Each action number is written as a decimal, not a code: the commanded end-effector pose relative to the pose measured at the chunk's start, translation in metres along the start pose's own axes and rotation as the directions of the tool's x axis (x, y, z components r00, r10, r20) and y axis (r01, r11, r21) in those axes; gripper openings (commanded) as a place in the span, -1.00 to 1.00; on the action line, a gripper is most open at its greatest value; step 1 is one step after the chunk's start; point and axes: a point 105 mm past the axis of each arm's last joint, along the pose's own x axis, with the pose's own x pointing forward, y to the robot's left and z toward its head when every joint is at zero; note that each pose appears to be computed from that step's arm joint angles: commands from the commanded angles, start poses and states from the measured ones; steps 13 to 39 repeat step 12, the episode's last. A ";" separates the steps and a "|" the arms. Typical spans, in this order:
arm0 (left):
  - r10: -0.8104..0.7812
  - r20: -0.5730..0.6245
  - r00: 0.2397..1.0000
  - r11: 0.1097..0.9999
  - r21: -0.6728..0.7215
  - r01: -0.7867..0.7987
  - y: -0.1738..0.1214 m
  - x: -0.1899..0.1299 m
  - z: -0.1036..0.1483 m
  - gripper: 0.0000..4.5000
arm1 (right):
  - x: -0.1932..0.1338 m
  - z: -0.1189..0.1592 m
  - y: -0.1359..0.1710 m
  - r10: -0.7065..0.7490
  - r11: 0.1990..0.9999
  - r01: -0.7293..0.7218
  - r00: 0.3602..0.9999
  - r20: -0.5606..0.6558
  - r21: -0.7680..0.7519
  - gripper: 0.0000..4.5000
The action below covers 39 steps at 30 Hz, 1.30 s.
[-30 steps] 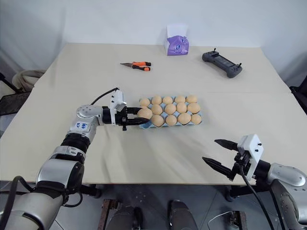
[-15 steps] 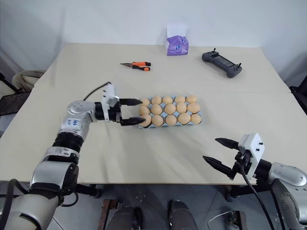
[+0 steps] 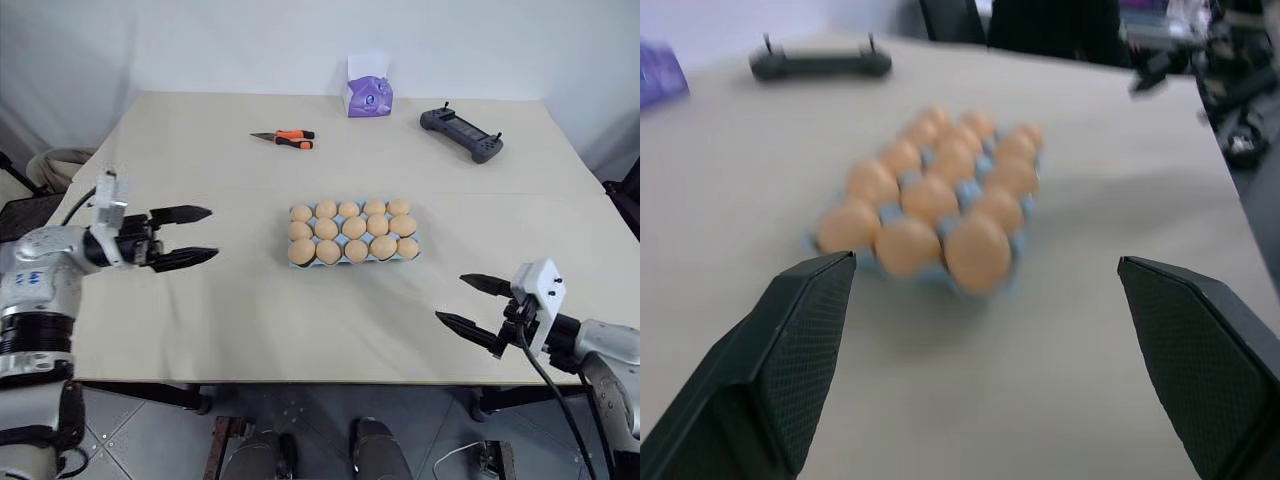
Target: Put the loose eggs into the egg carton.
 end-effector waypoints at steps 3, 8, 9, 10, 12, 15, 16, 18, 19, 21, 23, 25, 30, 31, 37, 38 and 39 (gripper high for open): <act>0.031 0.003 1.000 0.998 0.048 -0.031 -0.002 -0.026 0.011 0.99 | -0.003 0.009 -0.013 0.002 0.998 -0.002 1.000 0.003 -0.056 1.00; 0.076 -0.032 0.997 0.997 0.019 -0.075 -0.006 -0.040 0.003 0.99 | -0.008 0.011 -0.031 -0.014 0.997 0.013 1.000 -0.003 -0.071 1.00; 0.085 -0.035 0.996 0.996 0.010 -0.084 -0.007 -0.042 0.000 0.99 | -0.009 0.011 -0.034 -0.014 0.997 0.014 1.000 -0.005 -0.074 1.00; 0.092 -0.033 0.995 0.996 0.003 -0.092 -0.009 -0.042 -0.003 0.99 | -0.009 0.010 -0.036 -0.014 0.997 0.013 1.000 -0.007 -0.075 1.00; 0.099 -0.040 0.994 0.995 -0.003 -0.099 -0.011 -0.043 -0.009 0.99 | -0.008 0.011 -0.039 -0.010 0.997 0.010 1.000 -0.007 -0.079 1.00; 0.099 -0.040 0.994 0.995 -0.003 -0.099 -0.011 -0.043 -0.009 0.99 | -0.008 0.011 -0.039 -0.010 0.997 0.010 1.000 -0.007 -0.079 1.00; 0.099 -0.040 0.994 0.995 -0.003 -0.099 -0.011 -0.043 -0.009 0.99 | -0.008 0.011 -0.039 -0.010 0.997 0.010 1.000 -0.007 -0.079 1.00; 0.099 -0.040 0.994 0.995 -0.003 -0.099 -0.011 -0.043 -0.009 0.99 | -0.008 0.011 -0.039 -0.010 0.997 0.010 1.000 -0.007 -0.079 1.00; 0.099 -0.040 0.994 0.995 -0.003 -0.099 -0.011 -0.043 -0.009 0.99 | -0.008 0.011 -0.039 -0.010 0.997 0.010 1.000 -0.007 -0.079 1.00; 0.099 -0.040 0.994 0.995 -0.003 -0.099 -0.011 -0.043 -0.009 0.99 | -0.008 0.011 -0.039 -0.010 0.997 0.010 1.000 -0.007 -0.079 1.00; 0.099 -0.040 0.994 0.995 -0.003 -0.099 -0.011 -0.043 -0.009 0.99 | -0.008 0.011 -0.039 -0.010 0.997 0.010 1.000 -0.007 -0.079 1.00; 0.099 -0.040 0.994 0.995 -0.003 -0.099 -0.011 -0.043 -0.009 0.99 | -0.008 0.011 -0.039 -0.010 0.997 0.010 1.000 -0.007 -0.079 1.00; 0.099 -0.040 0.994 0.995 -0.003 -0.099 -0.011 -0.043 -0.009 0.99 | -0.008 0.011 -0.039 -0.010 0.997 0.010 1.000 -0.007 -0.079 1.00; 0.099 -0.040 0.994 0.995 -0.003 -0.099 -0.011 -0.043 -0.009 0.99 | -0.008 0.011 -0.039 -0.010 0.997 0.010 1.000 -0.007 -0.079 1.00; 0.099 -0.040 0.994 0.995 -0.003 -0.099 -0.011 -0.043 -0.009 0.99 | -0.008 0.011 -0.039 -0.010 0.997 0.010 1.000 -0.007 -0.079 1.00; 0.099 -0.040 0.994 0.995 -0.003 -0.099 -0.011 -0.043 -0.009 0.99 | -0.008 0.011 -0.039 -0.010 0.997 0.010 1.000 -0.007 -0.079 1.00; 0.099 -0.040 0.994 0.995 -0.003 -0.099 -0.011 -0.043 -0.009 0.99 | -0.008 0.011 -0.039 -0.010 0.997 0.010 1.000 -0.007 -0.079 1.00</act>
